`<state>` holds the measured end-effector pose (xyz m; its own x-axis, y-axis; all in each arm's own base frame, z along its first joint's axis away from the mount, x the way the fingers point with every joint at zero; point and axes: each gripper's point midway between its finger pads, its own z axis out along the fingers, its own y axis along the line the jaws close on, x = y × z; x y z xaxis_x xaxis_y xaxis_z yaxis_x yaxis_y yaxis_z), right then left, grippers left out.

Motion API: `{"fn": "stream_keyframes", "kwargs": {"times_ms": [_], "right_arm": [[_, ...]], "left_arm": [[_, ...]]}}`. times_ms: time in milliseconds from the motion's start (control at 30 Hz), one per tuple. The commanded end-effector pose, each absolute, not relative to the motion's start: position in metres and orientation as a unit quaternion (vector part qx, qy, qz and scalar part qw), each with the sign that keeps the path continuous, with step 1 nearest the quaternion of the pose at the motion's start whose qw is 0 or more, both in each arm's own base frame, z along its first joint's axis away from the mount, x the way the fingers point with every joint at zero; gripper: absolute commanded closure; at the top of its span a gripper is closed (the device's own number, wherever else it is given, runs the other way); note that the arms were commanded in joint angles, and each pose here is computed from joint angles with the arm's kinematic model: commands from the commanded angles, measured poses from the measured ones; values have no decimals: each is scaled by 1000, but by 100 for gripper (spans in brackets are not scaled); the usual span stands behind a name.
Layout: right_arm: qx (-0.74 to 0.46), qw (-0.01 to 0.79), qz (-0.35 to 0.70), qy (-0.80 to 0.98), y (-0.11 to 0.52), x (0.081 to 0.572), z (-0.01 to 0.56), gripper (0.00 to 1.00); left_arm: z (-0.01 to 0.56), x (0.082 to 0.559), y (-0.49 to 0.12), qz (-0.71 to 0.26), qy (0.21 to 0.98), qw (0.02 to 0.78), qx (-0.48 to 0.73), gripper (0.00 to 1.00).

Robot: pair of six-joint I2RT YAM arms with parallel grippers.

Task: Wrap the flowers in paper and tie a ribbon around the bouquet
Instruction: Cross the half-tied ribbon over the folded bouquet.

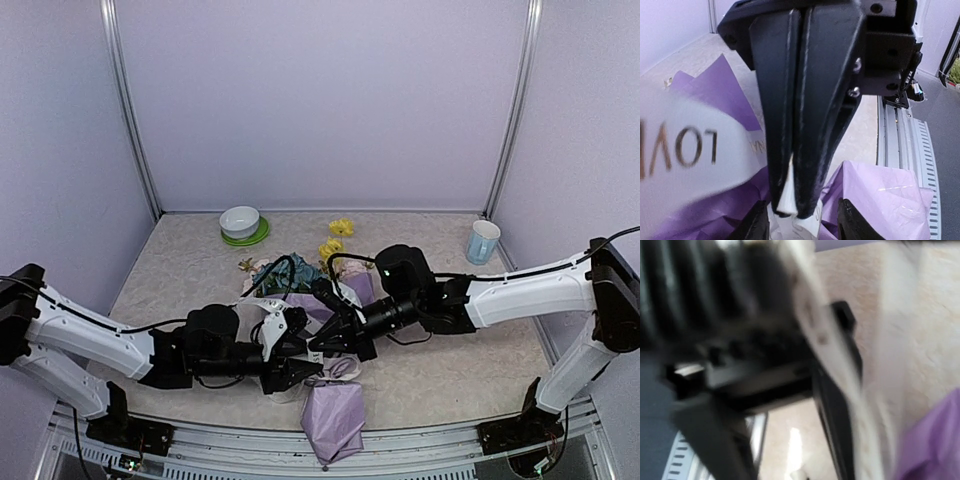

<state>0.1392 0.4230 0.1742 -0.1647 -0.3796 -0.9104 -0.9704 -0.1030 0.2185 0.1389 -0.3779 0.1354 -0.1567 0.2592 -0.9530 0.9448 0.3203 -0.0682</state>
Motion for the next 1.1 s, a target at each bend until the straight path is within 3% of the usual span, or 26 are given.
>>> {"fn": "stream_keyframes", "kwargs": {"times_ms": [0, 67, 233, 333, 567, 700, 800, 867, 1000, 1067], "right_arm": [[-539, 303, 464, 634, 412, 157, 164, 100], [-537, 302, 463, 638, 411, 159, 161, 100], [-534, 293, 455, 650, 413, 163, 149, 100], [-532, 290, 455, 652, 415, 165, 148, 100], [-531, 290, 451, 656, 417, 168, 144, 100], [-531, 284, 451, 659, 416, 167, 141, 100], [-530, 286, 452, 658, 416, 167, 144, 100], [-530, 288, 454, 656, 417, 167, 148, 100], [-529, 290, 467, 647, 421, 165, 159, 100], [-528, 294, 472, 642, 421, 165, 165, 100]], "left_arm": [[181, 147, -380, -356, 687, 437, 459, 48], [217, 149, -374, -374, 676, 449, 449, 43], [309, 172, -333, -402, 639, 542, 370, 21], [333, 197, -307, -388, 655, 560, 326, 15], [313, 253, -276, -365, 748, 505, 227, 15], [338, 284, -212, -407, 713, 567, 72, 14], [335, 304, -147, -352, 708, 611, -41, 20], [329, 310, -130, -314, 721, 615, -54, 26], [277, 307, -170, -338, 779, 527, 40, 30], [227, 294, -199, -365, 816, 440, 88, 39]]}}
